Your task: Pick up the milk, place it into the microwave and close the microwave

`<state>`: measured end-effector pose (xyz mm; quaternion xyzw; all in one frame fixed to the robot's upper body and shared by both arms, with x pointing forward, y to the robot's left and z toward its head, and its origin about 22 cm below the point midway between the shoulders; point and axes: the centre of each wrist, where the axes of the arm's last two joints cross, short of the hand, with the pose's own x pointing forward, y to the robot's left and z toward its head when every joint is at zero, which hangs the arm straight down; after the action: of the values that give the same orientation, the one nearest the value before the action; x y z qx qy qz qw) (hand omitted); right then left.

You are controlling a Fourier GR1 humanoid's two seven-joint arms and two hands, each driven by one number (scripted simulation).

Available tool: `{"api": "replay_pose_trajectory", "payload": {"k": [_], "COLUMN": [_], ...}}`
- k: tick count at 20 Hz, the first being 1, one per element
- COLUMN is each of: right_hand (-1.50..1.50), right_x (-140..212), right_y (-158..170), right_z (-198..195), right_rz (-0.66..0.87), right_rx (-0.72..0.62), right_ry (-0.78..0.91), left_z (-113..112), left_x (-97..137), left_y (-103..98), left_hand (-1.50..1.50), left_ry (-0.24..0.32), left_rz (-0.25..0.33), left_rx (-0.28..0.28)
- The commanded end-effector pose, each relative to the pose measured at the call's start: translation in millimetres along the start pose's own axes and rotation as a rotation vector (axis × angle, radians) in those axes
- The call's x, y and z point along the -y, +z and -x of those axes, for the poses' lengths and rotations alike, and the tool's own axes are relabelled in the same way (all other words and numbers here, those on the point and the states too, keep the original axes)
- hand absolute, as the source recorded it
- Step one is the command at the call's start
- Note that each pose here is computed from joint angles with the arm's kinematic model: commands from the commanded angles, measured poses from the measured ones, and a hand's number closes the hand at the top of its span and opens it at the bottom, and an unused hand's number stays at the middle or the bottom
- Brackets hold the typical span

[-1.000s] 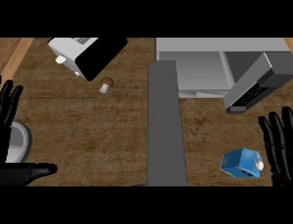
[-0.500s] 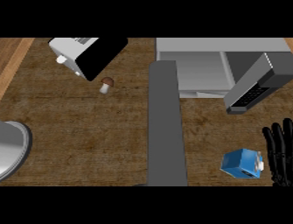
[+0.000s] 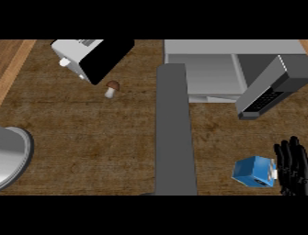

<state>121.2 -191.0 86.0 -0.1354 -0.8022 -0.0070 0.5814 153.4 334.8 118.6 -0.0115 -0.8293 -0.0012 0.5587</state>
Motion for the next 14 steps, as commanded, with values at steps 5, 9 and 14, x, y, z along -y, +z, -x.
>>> {"api": "replay_pose_trajectory", "payload": {"k": [5,9,14], "right_hand": [-1.5,-1.5,-1.5], "right_x": [26,31,55], "right_y": [8,-8,8], "right_z": [40,60,101], "right_rz": [0.083,0.135,0.143], "right_rx": [-0.061,-0.092,-0.13], "right_ry": [0.032,0.037,0.063], "left_z": [12,2,-6], "left_x": [-2,-22,-18], "left_y": [12,23,8], "left_hand": [-1.5,-1.5,-1.5], "left_ry": [0.004,-0.013,0.014], "left_rz": [-0.024,-0.002,-0.006], "left_rx": [0.016,0.012,0.007]}}
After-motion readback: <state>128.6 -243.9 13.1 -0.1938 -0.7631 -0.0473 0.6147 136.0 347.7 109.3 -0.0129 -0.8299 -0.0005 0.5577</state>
